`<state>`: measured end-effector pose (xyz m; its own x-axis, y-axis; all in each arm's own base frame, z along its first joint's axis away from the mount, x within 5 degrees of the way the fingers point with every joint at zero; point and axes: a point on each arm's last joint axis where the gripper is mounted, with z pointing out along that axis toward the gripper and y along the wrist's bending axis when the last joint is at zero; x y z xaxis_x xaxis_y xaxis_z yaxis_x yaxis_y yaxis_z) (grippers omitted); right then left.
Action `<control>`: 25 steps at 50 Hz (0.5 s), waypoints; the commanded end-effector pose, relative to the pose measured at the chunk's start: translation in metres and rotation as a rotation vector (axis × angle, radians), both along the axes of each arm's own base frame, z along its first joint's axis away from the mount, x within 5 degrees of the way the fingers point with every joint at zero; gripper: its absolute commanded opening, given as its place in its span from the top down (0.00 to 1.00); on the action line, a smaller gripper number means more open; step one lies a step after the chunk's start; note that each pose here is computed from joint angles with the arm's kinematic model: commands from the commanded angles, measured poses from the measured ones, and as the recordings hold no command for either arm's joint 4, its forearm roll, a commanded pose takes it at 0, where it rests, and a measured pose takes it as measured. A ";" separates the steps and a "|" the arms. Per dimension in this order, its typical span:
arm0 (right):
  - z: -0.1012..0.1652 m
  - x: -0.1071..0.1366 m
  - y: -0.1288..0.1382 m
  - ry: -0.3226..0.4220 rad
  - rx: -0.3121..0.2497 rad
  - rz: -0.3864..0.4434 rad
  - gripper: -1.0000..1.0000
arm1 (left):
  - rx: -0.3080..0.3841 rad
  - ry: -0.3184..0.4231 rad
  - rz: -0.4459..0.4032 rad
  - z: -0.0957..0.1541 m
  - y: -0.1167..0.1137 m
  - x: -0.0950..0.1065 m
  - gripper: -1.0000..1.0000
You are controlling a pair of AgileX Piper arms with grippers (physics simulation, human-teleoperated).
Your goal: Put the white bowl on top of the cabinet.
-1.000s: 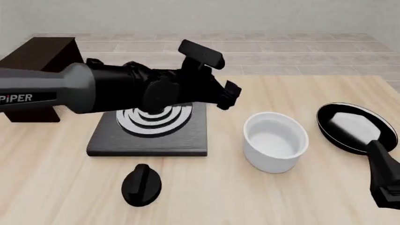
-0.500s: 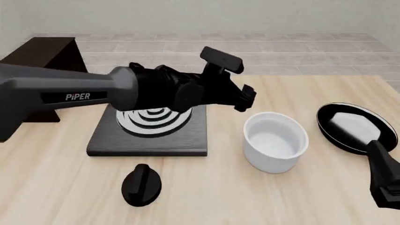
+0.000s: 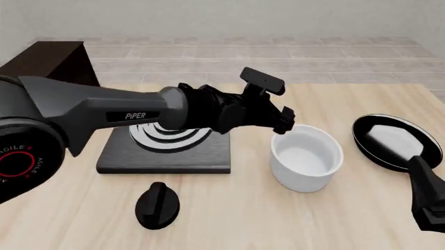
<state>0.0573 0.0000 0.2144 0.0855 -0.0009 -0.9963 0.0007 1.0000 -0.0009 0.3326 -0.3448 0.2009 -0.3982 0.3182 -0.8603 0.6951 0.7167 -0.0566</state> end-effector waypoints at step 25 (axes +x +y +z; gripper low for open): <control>0.000 0.000 0.000 0.000 0.000 0.000 0.00 | 0.034 0.068 0.014 -0.044 -0.016 0.014 0.00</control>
<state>0.0573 0.0000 0.2144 0.0855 -0.0009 -0.9963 0.0006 1.0000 -0.0008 0.3462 -0.3571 0.1676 -0.4451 0.3342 -0.8308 0.6819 0.7278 -0.0725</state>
